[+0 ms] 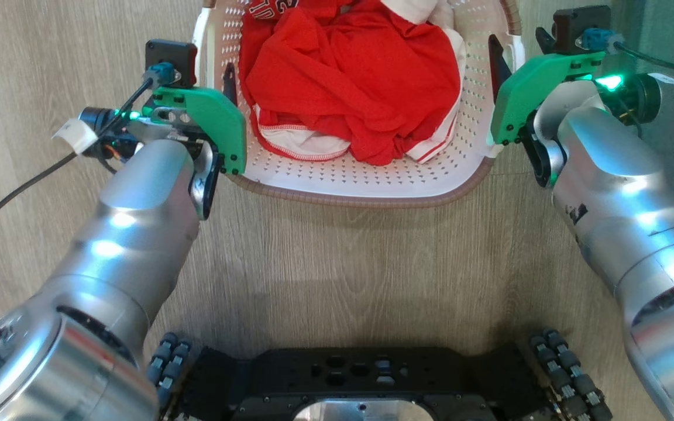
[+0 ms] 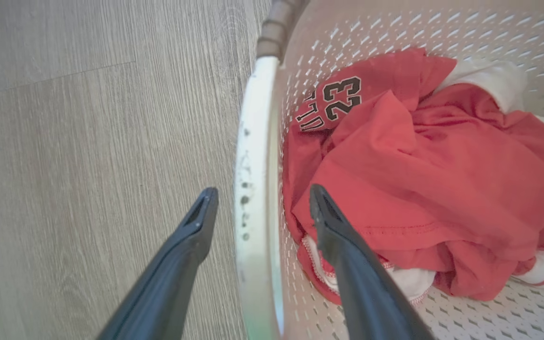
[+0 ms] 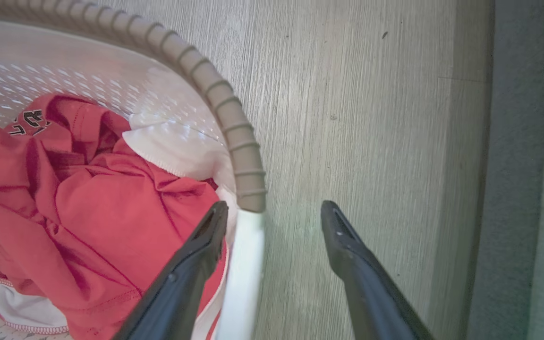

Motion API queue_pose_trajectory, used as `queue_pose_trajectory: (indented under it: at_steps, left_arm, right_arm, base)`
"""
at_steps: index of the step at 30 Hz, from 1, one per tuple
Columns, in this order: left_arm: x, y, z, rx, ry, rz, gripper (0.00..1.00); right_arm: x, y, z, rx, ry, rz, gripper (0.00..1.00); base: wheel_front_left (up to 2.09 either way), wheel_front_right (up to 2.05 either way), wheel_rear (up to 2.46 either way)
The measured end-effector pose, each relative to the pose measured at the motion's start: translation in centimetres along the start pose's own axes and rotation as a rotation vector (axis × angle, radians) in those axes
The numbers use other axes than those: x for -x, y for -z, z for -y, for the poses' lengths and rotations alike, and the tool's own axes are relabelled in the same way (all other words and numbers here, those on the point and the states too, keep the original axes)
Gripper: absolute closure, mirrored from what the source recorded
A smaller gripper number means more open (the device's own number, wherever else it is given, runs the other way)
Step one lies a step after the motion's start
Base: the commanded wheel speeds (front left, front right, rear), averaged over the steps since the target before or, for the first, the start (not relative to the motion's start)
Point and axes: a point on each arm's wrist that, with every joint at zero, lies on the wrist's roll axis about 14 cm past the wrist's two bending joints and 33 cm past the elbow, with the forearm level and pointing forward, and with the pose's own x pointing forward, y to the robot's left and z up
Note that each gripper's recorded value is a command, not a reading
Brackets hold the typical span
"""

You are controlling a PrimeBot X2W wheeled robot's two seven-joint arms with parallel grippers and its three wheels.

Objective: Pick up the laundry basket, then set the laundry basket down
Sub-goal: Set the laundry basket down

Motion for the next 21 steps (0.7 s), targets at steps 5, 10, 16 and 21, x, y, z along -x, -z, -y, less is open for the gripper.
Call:
queue_pose_trajectory:
  at_steps: [5, 10, 16, 21]
  left_arm:
    - [0.2, -1.8, 0.1, 0.017, -0.008, 0.046, 0.00]
    - [1.3, -3.5, -0.1, 0.034, -0.017, 0.105, 0.00]
    - [3.6, -5.7, 0.3, 0.050, -0.012, 0.194, 0.00]
    - [6.4, -8.4, 0.3, 0.062, -0.020, 0.307, 0.00]
  right_arm:
    - [0.3, -2.2, -0.4, 0.010, -0.011, 0.054, 0.00]
    - [1.2, -5.5, -0.8, 0.028, -0.017, 0.134, 0.00]
    - [3.4, -9.8, -1.6, 0.059, -0.021, 0.246, 0.00]
    - [6.3, -11.5, -2.2, 0.085, -0.016, 0.321, 0.00]
  base:
    - [0.00, 0.00, 0.00]
    - [0.00, 0.00, 0.00]
    - [0.00, 0.00, 0.00]
    - [0.00, 0.00, 0.00]
